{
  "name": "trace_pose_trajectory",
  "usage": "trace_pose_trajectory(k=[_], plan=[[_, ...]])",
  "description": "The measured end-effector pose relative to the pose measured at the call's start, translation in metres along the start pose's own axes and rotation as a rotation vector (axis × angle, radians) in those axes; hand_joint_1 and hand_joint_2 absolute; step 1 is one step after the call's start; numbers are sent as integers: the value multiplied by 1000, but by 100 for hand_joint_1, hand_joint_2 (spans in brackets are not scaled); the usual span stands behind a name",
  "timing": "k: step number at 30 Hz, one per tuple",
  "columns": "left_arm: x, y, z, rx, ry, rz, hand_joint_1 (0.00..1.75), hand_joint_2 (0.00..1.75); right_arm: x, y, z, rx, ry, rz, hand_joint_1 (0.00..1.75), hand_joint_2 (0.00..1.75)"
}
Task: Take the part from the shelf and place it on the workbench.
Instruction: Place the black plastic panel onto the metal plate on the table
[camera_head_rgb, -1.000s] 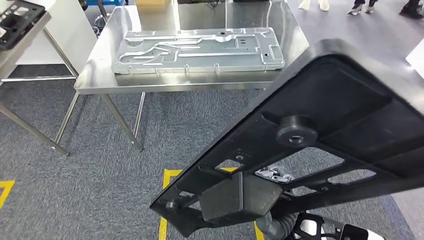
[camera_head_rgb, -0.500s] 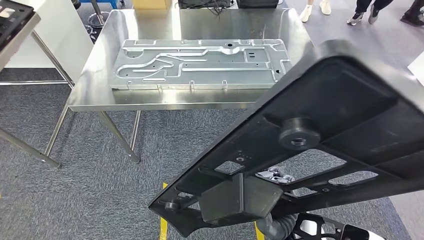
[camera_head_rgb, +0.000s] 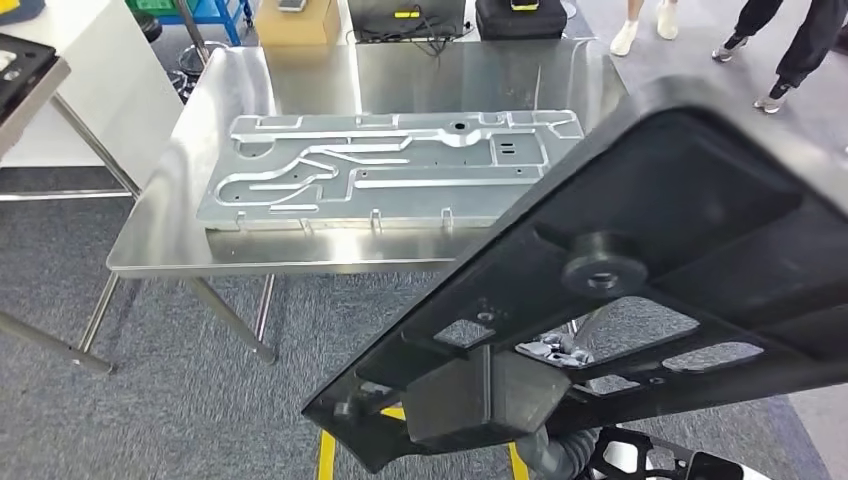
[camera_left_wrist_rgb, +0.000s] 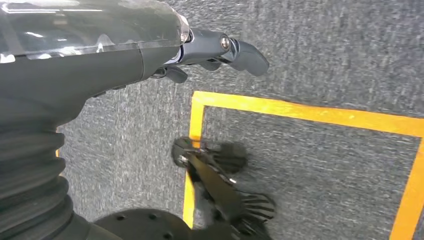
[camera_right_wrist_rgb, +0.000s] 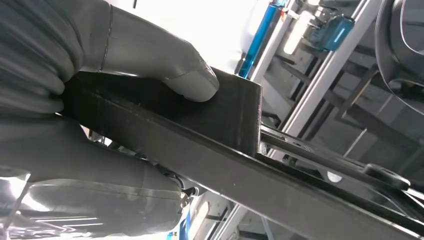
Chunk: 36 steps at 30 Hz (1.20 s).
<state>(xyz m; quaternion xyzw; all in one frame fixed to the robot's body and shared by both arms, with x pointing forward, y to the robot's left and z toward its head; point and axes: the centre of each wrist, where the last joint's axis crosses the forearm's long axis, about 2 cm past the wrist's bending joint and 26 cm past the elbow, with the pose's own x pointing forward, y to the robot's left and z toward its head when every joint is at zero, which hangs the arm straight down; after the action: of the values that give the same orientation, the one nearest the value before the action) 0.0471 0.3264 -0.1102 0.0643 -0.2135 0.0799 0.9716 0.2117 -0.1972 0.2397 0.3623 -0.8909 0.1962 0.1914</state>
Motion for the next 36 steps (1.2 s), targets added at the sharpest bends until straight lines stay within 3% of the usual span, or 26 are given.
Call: trace_pose_trajectory(k=[11,15,23,26,30,33,36], plan=[[-14,0,5,36,-2,35,0,175,-4,6,-2,-33,19,77,175,175],[-10,-2,3,28,-12,41,0,175,0,-7,-8,-63,-5,155,175,175],[-9,-2,3,28,-22,55,0,175,2,-40,4,-111,64,386,175,175],[-9,-3,3,38,-36,70,0,175,-6,-58,4,-162,105,665,175,175],[-9,-6,3,32,-57,81,0,175,-29,-121,-8,-167,212,1235,175,175],[-10,-8,4,24,-59,84,0,175,-50,-162,-19,-87,411,1567,175,175],[-10,-8,4,18,-59,89,0,175,-78,-193,-36,57,607,1780,175,175]])
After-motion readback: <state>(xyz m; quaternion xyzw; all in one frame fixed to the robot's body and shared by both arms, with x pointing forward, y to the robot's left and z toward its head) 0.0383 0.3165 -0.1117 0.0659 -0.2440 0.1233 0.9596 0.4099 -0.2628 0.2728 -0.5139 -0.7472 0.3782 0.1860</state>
